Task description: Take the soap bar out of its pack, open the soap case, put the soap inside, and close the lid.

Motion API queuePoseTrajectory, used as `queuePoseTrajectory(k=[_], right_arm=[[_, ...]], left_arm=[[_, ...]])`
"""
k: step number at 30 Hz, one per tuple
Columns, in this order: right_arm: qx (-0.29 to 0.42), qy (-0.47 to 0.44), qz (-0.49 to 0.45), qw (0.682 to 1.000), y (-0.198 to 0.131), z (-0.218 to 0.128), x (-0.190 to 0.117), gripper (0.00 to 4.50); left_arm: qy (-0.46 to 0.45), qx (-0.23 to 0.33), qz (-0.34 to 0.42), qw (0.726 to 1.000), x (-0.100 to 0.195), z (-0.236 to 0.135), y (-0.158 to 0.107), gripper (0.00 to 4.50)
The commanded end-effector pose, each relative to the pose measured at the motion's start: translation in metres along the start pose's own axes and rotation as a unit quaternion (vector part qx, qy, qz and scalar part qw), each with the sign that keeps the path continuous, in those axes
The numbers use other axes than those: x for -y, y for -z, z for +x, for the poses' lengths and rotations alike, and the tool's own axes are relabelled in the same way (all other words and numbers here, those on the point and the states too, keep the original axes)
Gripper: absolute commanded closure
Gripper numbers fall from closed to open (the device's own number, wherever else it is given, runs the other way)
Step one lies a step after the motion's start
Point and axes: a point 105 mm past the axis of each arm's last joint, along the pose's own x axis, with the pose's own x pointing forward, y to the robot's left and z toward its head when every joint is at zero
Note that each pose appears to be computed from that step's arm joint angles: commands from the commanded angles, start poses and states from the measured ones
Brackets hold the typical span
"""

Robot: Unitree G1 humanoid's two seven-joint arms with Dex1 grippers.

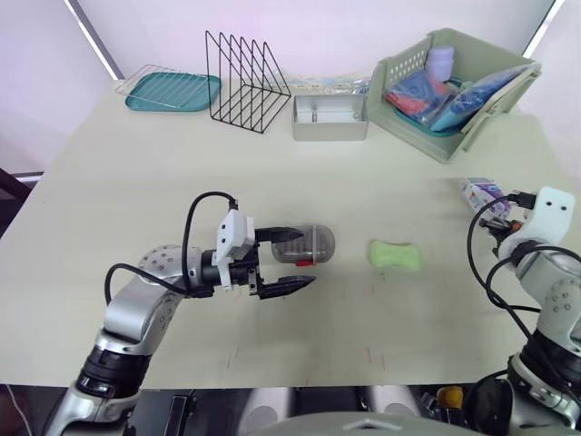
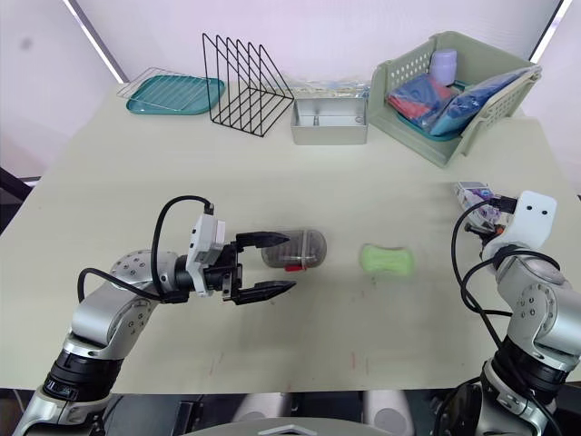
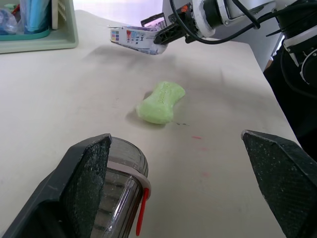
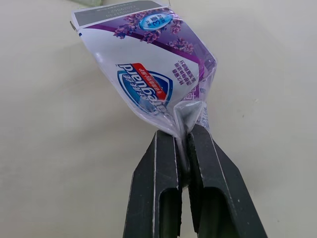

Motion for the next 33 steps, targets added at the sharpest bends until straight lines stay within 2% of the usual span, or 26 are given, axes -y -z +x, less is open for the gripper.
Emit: queuePoseTrajectory(k=[1,6,8,11,14,16,20,25,29,33], right_arm=[[0.027,-0.018,-0.021,0.999,-0.015,-0.009,-0.003,3.32],[0.040,-0.032,-0.071,0.996,-0.027,-0.014,-0.002,1.01],[0.055,-0.057,-0.123,0.989,-0.039,-0.018,-0.002,0.12],[0.098,-0.132,-0.224,0.961,-0.059,-0.025,-0.010,0.05],[0.146,-0.249,-0.206,0.935,-0.077,-0.033,-0.026,0.05],[0.166,-0.334,-0.222,0.901,-0.078,-0.041,-0.038,0.05],[0.160,-0.469,-0.281,0.822,-0.053,-0.056,-0.044,0.05],[0.125,-0.573,-0.372,0.719,-0.009,-0.066,-0.033,0.05],[0.110,-0.620,-0.382,0.677,0.011,-0.062,-0.022,0.05],[0.107,-0.647,-0.378,0.654,0.018,-0.063,-0.022,0.05]], left_arm=[[0.004,0.004,0.019,1.000,0.001,-0.001,-0.008,0.00],[0.001,0.002,0.021,1.000,-0.001,-0.001,-0.007,0.00],[-0.001,0.001,0.022,1.000,-0.002,-0.001,-0.006,0.00],[-0.002,-0.003,0.025,1.000,-0.003,-0.002,-0.005,0.00],[-0.002,-0.010,0.034,0.999,-0.006,-0.002,-0.004,0.00],[0.000,-0.016,0.041,0.999,-0.007,-0.002,-0.002,0.00],[0.002,-0.025,0.053,0.998,-0.012,-0.002,-0.002,0.00],[0.000,-0.040,0.066,0.997,-0.020,-0.004,0.000,0.00],[0.006,-0.070,0.089,0.994,-0.026,-0.006,0.007,0.00],[0.011,-0.097,0.109,0.989,-0.031,-0.009,0.011,0.00]])
